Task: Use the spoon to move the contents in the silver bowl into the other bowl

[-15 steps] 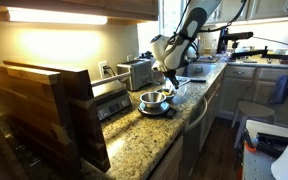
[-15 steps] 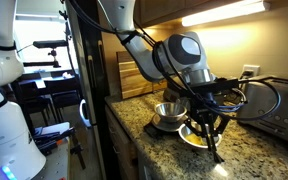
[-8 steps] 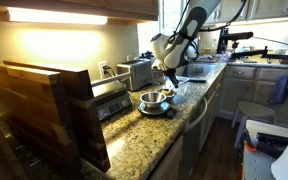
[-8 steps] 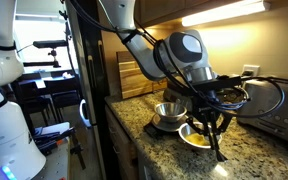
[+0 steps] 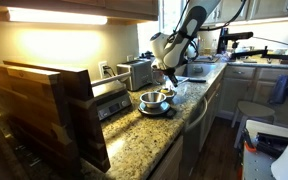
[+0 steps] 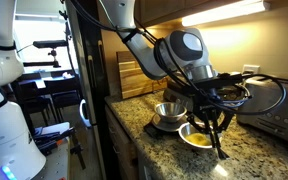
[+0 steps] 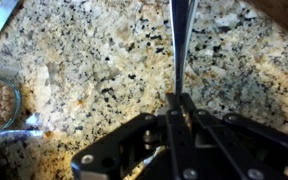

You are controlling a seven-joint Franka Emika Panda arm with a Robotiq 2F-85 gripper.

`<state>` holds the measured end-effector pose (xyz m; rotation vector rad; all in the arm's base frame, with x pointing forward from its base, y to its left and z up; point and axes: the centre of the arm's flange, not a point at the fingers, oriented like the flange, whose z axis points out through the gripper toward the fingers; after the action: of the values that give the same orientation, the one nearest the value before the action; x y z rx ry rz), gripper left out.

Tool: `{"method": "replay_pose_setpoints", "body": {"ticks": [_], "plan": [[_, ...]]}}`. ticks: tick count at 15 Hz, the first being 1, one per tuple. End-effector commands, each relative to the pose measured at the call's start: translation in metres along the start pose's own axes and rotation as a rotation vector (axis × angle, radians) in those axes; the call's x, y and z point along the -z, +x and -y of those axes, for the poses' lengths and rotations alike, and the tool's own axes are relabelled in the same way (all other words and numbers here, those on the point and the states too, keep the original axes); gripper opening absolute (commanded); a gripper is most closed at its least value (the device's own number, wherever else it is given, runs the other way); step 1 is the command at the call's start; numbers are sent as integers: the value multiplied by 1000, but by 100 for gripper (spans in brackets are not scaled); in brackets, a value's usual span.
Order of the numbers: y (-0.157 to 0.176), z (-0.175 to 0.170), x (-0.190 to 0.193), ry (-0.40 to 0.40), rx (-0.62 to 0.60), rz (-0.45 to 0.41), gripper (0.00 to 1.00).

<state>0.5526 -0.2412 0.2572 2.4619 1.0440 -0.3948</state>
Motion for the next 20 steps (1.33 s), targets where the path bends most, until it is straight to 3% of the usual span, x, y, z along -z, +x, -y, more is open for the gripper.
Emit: {"method": "replay_pose_setpoints", "body": {"ticks": [1, 20], "plan": [[-13, 4, 20, -4, 11, -6, 7], [-21, 13, 58, -17, 39, -13, 7]]}}
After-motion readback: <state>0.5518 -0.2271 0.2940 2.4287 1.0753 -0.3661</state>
